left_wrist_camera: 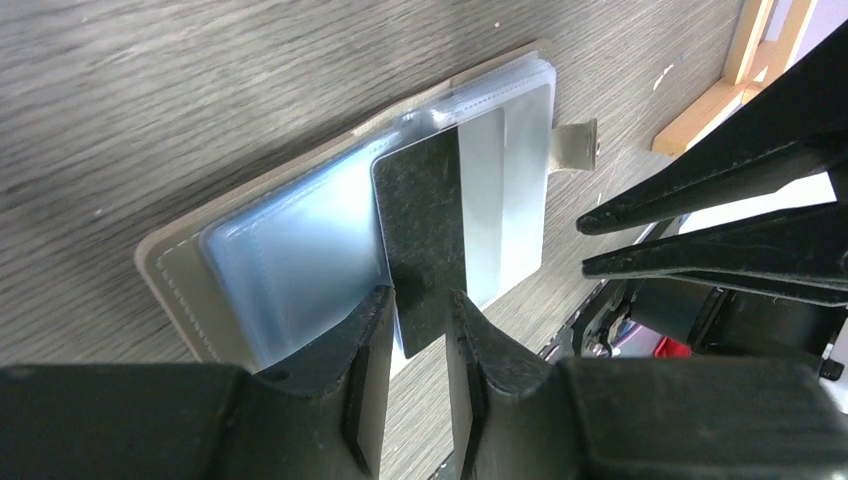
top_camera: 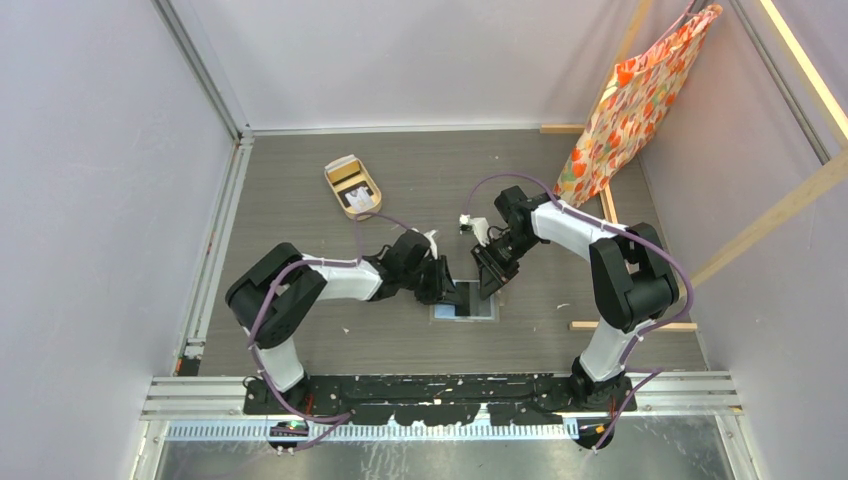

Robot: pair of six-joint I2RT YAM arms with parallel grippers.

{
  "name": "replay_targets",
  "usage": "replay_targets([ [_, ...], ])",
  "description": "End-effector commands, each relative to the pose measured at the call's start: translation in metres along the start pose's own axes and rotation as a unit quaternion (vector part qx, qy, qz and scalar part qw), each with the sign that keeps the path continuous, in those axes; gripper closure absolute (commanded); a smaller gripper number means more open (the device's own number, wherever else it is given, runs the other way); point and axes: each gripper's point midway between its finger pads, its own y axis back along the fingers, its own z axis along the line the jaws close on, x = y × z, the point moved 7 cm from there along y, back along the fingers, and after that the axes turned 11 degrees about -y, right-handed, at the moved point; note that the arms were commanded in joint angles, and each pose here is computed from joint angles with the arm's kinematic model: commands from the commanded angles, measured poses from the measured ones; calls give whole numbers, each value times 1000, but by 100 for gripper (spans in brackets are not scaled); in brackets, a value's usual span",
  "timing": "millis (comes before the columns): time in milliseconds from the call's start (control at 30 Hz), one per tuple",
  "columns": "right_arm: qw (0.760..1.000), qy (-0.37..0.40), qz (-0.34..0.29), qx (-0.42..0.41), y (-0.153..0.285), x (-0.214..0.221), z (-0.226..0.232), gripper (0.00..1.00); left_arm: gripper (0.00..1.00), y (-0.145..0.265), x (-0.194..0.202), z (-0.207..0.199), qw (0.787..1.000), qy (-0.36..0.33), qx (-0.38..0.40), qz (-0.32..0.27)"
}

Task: Put the credit cards into the card holder
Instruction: Insert the credit card into the card holder.

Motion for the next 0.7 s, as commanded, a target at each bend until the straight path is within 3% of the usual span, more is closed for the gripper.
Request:
replay_targets([
  [0, 1000, 6, -11, 3, 4, -6, 0, 78, 72, -9, -5, -9, 1000, -9, 12, -1],
  [667, 1000, 11, -16, 14, 7, -7, 1, 78, 73, -31, -14, -34, 998, -9, 60, -4],
])
